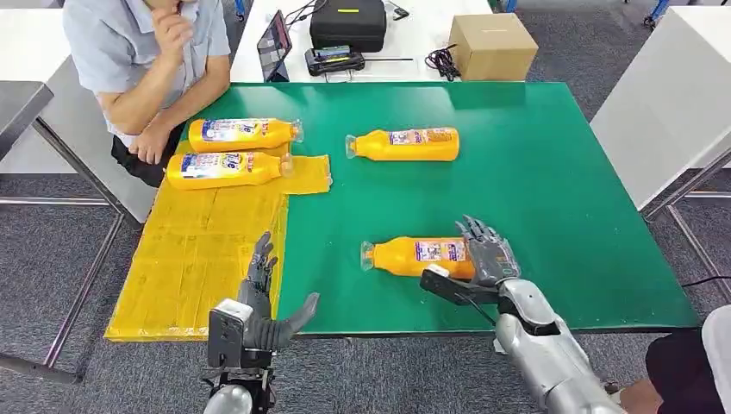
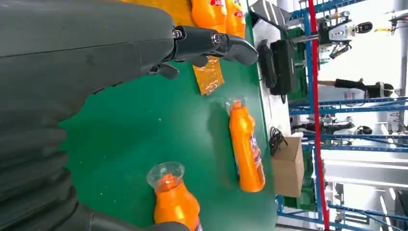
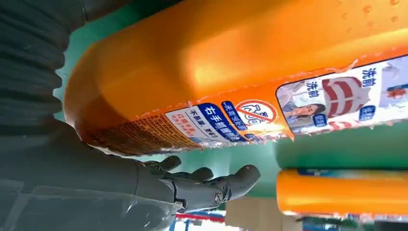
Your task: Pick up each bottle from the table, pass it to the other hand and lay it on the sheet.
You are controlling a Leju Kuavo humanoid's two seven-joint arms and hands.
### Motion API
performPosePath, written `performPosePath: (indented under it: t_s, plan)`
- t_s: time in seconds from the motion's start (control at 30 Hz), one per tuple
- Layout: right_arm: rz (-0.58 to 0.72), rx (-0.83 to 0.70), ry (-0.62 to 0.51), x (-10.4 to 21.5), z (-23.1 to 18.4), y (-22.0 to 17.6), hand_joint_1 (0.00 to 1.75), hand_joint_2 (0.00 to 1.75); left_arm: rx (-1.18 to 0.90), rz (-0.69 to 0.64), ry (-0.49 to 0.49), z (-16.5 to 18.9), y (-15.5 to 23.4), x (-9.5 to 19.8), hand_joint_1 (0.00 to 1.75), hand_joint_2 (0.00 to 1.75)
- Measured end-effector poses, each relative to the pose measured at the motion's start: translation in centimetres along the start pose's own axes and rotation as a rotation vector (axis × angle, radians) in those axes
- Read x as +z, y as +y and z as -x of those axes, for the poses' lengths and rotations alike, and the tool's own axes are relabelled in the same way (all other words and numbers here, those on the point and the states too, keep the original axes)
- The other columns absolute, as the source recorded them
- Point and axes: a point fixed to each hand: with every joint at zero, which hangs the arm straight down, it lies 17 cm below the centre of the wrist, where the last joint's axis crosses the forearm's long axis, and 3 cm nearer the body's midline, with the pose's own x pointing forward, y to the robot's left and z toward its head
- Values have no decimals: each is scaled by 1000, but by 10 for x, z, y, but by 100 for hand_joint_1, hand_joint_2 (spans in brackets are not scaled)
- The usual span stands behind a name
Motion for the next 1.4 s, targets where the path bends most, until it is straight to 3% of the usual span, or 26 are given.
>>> performPosePath:
  t_s: [0.03, 0.73, 1.0, 1.4]
  plan:
    - [-13, 0, -1, -1, 0, 1, 175, 175, -1, 2, 0, 0, 0, 0, 0, 175]
    - [-165, -95, -5, -1, 24, -2, 175, 175, -13, 38, -10, 1, -9, -8, 0, 175]
    - [-133, -443, -174, 6, -13, -14, 175, 175, 41, 0, -33, -6, -8, -11, 0, 175]
    - [-20, -660, -263, 14, -50, -28, 175, 175, 187, -68, 39, 10, -4, -9, 0, 175]
